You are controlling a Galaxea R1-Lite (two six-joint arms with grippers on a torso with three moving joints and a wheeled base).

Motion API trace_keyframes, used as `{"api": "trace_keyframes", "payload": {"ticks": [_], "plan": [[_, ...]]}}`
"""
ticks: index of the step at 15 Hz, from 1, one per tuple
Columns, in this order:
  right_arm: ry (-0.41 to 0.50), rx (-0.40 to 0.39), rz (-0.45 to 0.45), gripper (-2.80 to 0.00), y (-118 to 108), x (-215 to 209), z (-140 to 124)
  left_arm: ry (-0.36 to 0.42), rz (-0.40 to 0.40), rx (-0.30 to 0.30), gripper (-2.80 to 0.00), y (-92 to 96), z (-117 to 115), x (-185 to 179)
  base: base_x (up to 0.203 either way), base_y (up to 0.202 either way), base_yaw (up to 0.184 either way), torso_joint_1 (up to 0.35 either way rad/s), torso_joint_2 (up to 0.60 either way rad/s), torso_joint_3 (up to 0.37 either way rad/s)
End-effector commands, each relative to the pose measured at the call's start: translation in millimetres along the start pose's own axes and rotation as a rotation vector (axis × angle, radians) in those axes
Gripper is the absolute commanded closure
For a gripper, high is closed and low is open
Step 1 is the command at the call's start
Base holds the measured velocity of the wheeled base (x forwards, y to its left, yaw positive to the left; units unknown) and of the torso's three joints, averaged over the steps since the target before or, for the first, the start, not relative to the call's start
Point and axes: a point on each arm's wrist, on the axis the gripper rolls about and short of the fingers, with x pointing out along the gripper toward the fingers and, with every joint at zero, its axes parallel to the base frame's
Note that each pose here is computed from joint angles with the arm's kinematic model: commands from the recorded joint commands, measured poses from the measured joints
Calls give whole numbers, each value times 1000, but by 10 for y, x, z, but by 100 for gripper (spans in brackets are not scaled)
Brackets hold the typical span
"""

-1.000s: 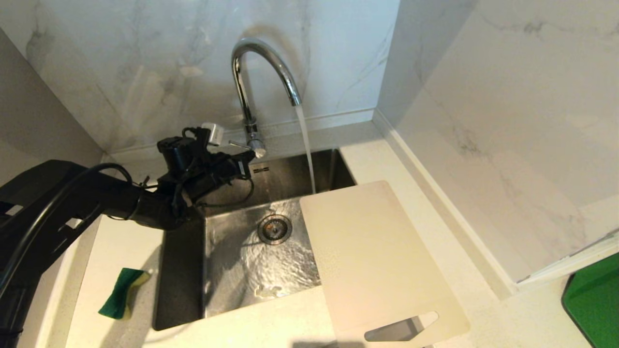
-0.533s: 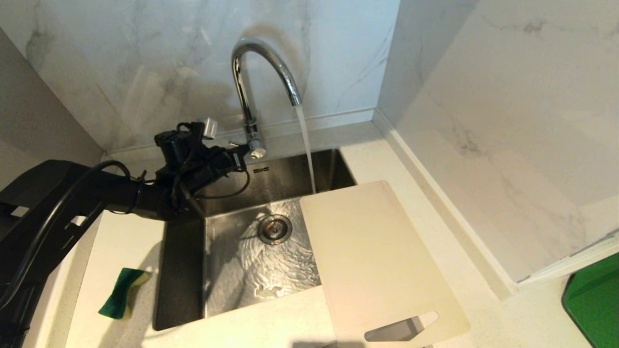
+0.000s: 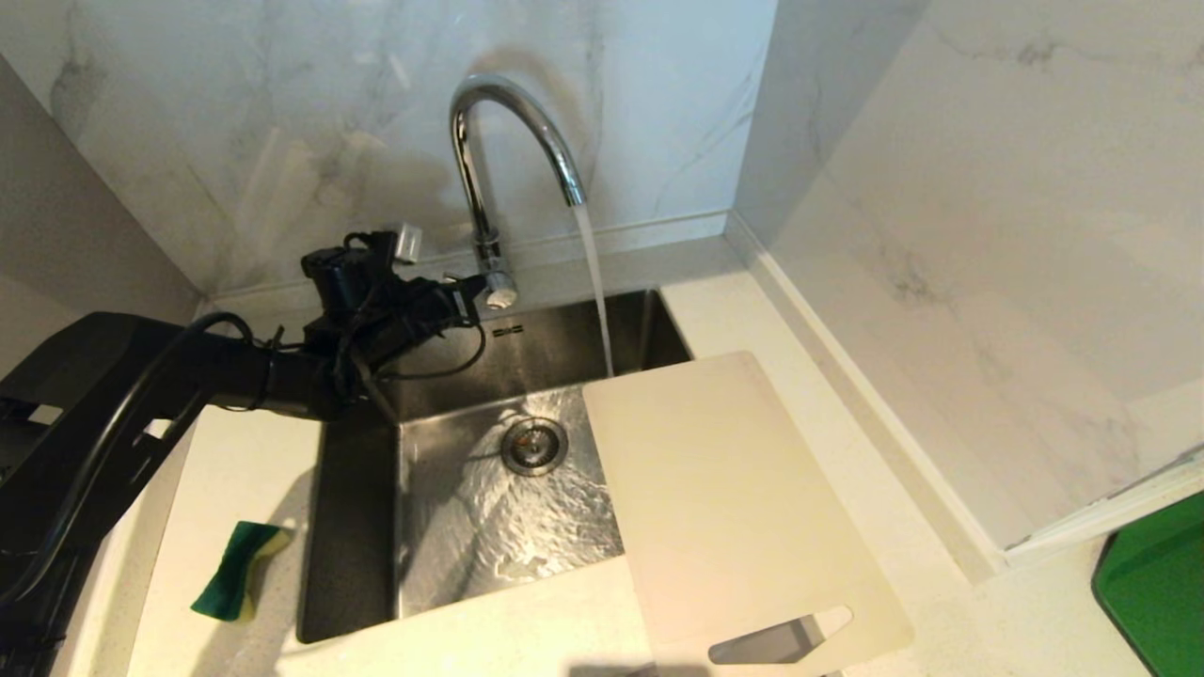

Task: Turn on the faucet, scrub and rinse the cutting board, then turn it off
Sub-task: Turn off the tap

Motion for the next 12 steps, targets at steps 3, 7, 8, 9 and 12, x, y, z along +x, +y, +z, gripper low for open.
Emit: {"api": "trace_keyframes", "payload": {"ticks": [3,7,8,9,12], "plan": [[0,-1,1,0,0,0,0,6,23,-3,0,67,-93,70,0,0,0,0,0,0],[0,-1,1,0,0,0,0,4,51,-2,0,134,-111,109,0,0,0,0,0,0],[0,-1,1,0,0,0,0,3,53,-2,0,144,-107,112,0,0,0,0,0,0],[0,-1,1,0,0,0,0,9,54,-3,0,143,-112,113,0,0,0,0,0,0],[1,-1,1,0,0,0,0,3,53,-3,0,132,-86,110,0,0,0,0,0,0]]}}
